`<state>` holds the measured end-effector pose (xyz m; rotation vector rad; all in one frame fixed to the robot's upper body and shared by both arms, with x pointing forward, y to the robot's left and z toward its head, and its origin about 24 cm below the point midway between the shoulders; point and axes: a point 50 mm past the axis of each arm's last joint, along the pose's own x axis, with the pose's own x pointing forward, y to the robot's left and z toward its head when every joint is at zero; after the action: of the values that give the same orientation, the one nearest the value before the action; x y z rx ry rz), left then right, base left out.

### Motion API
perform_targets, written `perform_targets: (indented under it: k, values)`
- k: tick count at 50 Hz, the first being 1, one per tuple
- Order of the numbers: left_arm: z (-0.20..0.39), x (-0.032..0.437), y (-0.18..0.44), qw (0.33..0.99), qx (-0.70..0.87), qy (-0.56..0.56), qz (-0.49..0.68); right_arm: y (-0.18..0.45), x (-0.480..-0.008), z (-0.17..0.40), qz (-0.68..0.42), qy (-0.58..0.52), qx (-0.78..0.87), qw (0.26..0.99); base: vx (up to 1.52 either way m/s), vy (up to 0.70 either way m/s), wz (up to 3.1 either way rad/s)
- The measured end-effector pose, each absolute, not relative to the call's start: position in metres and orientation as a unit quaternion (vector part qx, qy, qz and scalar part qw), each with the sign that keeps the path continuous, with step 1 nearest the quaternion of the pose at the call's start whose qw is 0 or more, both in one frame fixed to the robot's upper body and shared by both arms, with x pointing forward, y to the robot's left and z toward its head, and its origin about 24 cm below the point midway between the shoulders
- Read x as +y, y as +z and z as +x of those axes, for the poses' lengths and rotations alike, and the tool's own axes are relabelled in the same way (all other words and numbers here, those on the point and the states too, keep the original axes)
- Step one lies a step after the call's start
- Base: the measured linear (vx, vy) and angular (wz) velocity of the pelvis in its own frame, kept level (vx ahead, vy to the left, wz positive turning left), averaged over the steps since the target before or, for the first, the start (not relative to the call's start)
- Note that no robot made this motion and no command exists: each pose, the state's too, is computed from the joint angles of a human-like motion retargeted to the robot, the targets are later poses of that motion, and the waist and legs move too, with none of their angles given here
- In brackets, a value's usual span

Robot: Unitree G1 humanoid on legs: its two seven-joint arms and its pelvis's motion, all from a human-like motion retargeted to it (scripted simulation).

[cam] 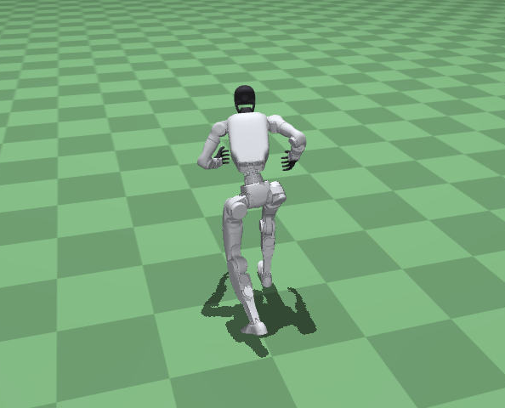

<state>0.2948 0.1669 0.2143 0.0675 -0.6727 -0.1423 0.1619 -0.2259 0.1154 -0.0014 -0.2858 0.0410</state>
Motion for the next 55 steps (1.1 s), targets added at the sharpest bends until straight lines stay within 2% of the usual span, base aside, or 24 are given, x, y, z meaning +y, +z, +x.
perform_targets:
  k: [4, 8, 10, 13, 15, 17, 20, 25, 28, 30, 33, 36, 39, 42, 45, 50, 52, 55]
  values:
    - [0.247, 0.103, 0.25, 0.871, -0.402, -0.264, -0.102, 0.113, -0.244, 0.15, -0.056, -0.051, -0.123, 0.99, 1.98, -0.41, 1.7]
    - [0.21, 0.059, 0.249, 0.81, -0.401, -0.372, -0.211, 0.12, -0.263, 0.156, -0.07, -0.122, -0.147, 0.979, 1.79, -0.5, 0.02]
    - [0.21, 0.051, 0.233, 0.836, -0.369, -0.346, -0.211, 0.115, -0.271, 0.182, -0.094, -0.165, -0.15, 0.97, 1.33, -0.46, -1.28]
    - [0.225, 0.056, 0.196, 0.914, -0.312, -0.204, -0.163, 0.135, -0.28, 0.247, -0.188, -0.263, -0.179, 0.929, 1.03, -0.22, -0.79]
    - [0.233, 0.072, 0.169, 0.946, -0.268, -0.123, -0.135, 0.171, -0.265, 0.269, -0.18, -0.277, -0.255, 0.909, 0.94, -0.01, -0.47]
    - [0.235, 0.101, 0.144, 0.965, -0.226, -0.049, -0.127, 0.206, -0.236, 0.274, -0.155, -0.204, -0.337, 0.906, 0.9, 0.03, -0.91]
    - [0.228, 0.153, 0.11, 0.976, -0.165, 0.07, -0.121, 0.237, -0.188, 0.265, -0.197, -0.029, -0.415, 0.888, 0.96, 0.1, -0.52]
    - [0.208, 0.216, 0.067, 0.972, -0.086, 0.215, -0.036, 0.192, -0.15, 0.247, -0.294, 0.137, -0.354, 0.877, 1.07, 0.26, -0.56]
    - [0.203, 0.237, 0.05, 0.967, -0.033, 0.253, 0.018, 0.141, -0.153, 0.237, -0.225, 0.158, -0.249, 0.929, 1.27, 0.38, -0.33]
    - [0.209, 0.24, 0.041, 0.966, -0.005, 0.258, -0.005, 0.119, -0.156, 0.236, -0.178, 0.17, -0.19, 0.95, 1.22, 0.3, 1.46]
    - [0.237, 0.221, 0.028, 0.973, 0.032, 0.22, -0.063, 0.11, -0.168, 0.24, -0.147, 0.15, -0.149, 0.966, 1.12, 0.2, 2.42]
    - [0.262, 0.193, 0.017, 0.977, 0.056, 0.199, -0.044, 0.102, -0.171, 0.245, -0.165, 0.137, -0.131, 0.968, 0.83, 0.22, 1.73]
    - [0.269, 0.159, 0.033, 0.986, 0.007, 0.161, -0.036, 0.119, -0.147, 0.251, -0.204, 0.188, -0.181, 0.944, 0.52, 0.2, 1.78]
    - [0.261, 0.138, 0.065, 0.995, -0.089, 0.03, -0.02, 0.148, -0.115, 0.252, -0.218, 0.255, -0.261, 0.905, 0.42, 0.12, 2.05]
    - [0.247, 0.137, 0.096, 0.977, -0.181, -0.077, 0.081, 0.166, -0.088, 0.257, -0.207, 0.293, -0.307, 0.882, 0.36, 0.07, 2.52]
    - [0.229, 0.149, 0.143, 0.941, -0.263, -0.17, 0.126, 0.155, -0.059, 0.278, -0.157, 0.332, -0.249, 0.896, 0.4, -0.03, 2.88]
    - [0.225, 0.17, 0.182, 0.912, -0.34, -0.133, 0.186, 0.146, -0.069, 0.283, -0.145, 0.342, -0.208, 0.905, 0.42, -0.07, 3.1]
    - [0.212, 0.2, 0.245, 0.848, -0.471, 0.006, 0.244, 0.134, -0.106, 0.28, -0.128, 0.33, -0.164, 0.921, 0.46, -0.03, 3.0]
